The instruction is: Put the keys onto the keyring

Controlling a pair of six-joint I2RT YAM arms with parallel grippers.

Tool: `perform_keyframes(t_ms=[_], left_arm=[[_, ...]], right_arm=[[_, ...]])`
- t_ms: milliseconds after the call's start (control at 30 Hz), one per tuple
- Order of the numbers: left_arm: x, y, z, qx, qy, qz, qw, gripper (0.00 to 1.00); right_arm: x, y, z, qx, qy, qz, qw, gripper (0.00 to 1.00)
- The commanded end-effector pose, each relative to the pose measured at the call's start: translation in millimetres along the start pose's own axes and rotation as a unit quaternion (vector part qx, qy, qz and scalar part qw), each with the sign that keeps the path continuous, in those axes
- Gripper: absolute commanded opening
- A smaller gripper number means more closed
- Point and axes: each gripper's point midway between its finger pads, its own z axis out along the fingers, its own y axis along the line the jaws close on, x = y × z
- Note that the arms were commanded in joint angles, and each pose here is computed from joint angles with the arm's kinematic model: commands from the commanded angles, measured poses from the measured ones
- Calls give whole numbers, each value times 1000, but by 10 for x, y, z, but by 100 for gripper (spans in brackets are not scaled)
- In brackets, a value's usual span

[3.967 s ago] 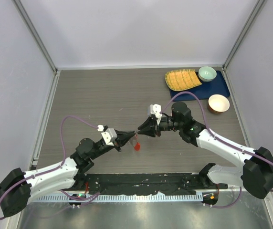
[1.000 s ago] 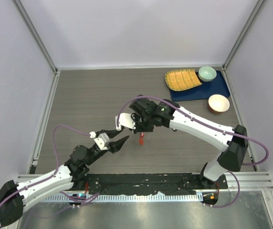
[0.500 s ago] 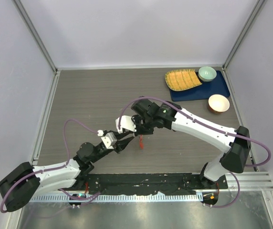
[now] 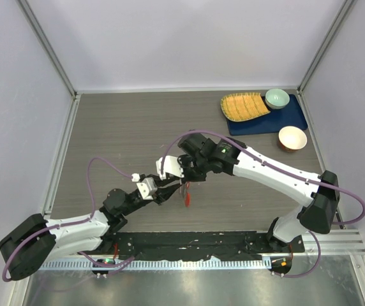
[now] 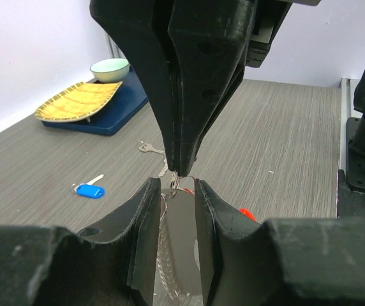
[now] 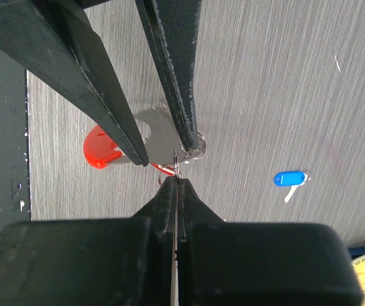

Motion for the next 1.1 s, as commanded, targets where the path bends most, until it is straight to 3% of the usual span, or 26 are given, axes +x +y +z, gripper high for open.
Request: perform_keyframes(t_ms=[0, 400, 667, 1067], left_arm=[[-298, 25, 99, 2, -46, 19, 999, 31], [-297, 45, 108, -2, -34, 18, 999, 27], [-316, 39, 111, 1, -32, 18, 999, 18], [-269, 42, 125, 1, -18, 15, 1000, 16]], right_arm=[[-233, -47, -175, 21, -56, -17, 998, 1], [-307, -12, -236, 18, -78, -20, 997, 1], [-309, 24, -215, 13, -84, -19, 996, 1], [-354, 42, -225, 9, -95, -23, 995, 1]])
